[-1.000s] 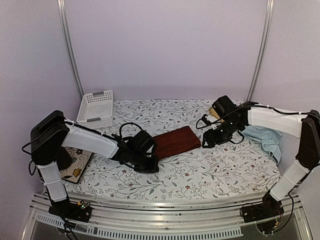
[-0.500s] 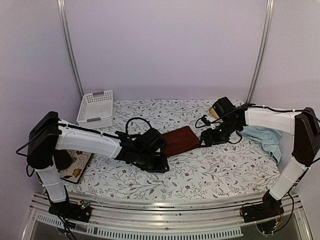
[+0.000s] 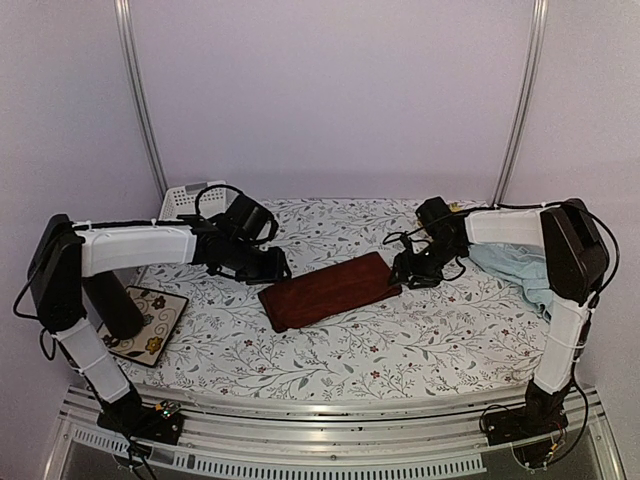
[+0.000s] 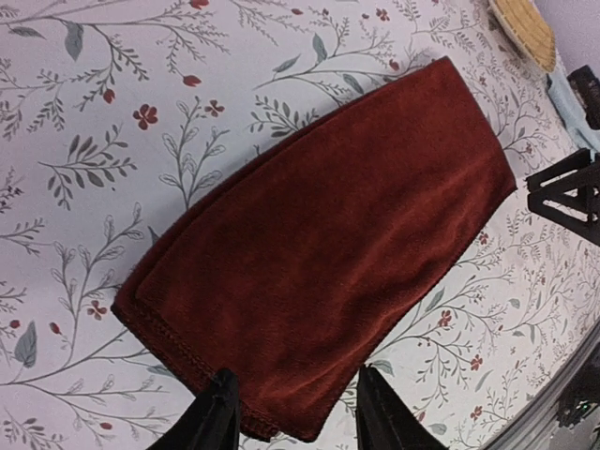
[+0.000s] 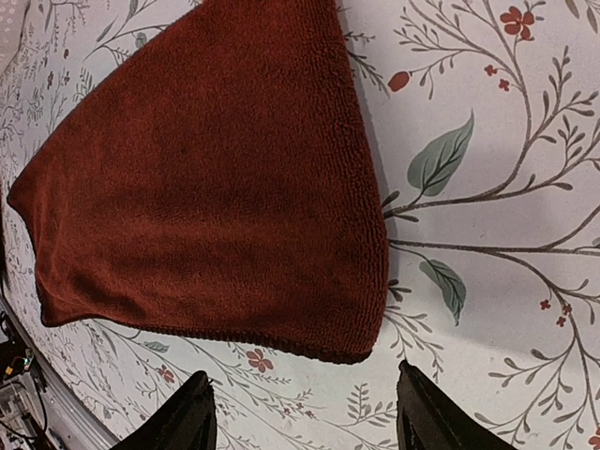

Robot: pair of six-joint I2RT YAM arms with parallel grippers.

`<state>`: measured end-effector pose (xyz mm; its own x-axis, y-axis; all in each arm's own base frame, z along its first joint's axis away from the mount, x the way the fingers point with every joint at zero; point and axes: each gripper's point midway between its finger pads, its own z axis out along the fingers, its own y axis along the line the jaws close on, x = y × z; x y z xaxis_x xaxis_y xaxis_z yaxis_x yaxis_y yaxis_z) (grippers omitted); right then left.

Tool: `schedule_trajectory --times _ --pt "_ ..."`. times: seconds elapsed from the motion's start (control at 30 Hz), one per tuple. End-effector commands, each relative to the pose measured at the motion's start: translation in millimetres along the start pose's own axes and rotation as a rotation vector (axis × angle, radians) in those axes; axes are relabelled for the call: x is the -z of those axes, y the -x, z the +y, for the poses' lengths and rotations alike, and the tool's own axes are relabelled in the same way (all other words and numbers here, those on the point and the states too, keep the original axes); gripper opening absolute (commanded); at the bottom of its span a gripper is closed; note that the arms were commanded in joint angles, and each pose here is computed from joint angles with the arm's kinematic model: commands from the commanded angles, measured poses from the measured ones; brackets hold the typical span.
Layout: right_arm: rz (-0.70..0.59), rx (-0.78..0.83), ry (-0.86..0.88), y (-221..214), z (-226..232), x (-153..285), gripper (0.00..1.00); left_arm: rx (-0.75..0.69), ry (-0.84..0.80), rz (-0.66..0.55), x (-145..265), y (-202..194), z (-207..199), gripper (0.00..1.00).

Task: Roll the towels
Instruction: Rotate the towel at the center of the board.

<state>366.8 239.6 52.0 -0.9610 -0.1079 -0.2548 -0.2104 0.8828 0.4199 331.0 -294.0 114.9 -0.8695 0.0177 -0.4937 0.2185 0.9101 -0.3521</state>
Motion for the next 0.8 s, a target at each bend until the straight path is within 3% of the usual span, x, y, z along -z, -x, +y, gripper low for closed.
schedule_trajectory --times 0.0,0.43,0.77 --pt "-0.012 -0.034 0.01 14 2 -12 0.66 -0.077 0.024 0.03 -10 9 32 0.46" --pt "0.025 -0.036 -0.011 6 -6 -25 0.65 -0.103 -0.03 0.131 -51 -6 59 0.5" --pt "0.03 -0.026 -0.008 -4 -8 -22 0.64 -0.114 0.02 0.105 -51 0 79 0.54"
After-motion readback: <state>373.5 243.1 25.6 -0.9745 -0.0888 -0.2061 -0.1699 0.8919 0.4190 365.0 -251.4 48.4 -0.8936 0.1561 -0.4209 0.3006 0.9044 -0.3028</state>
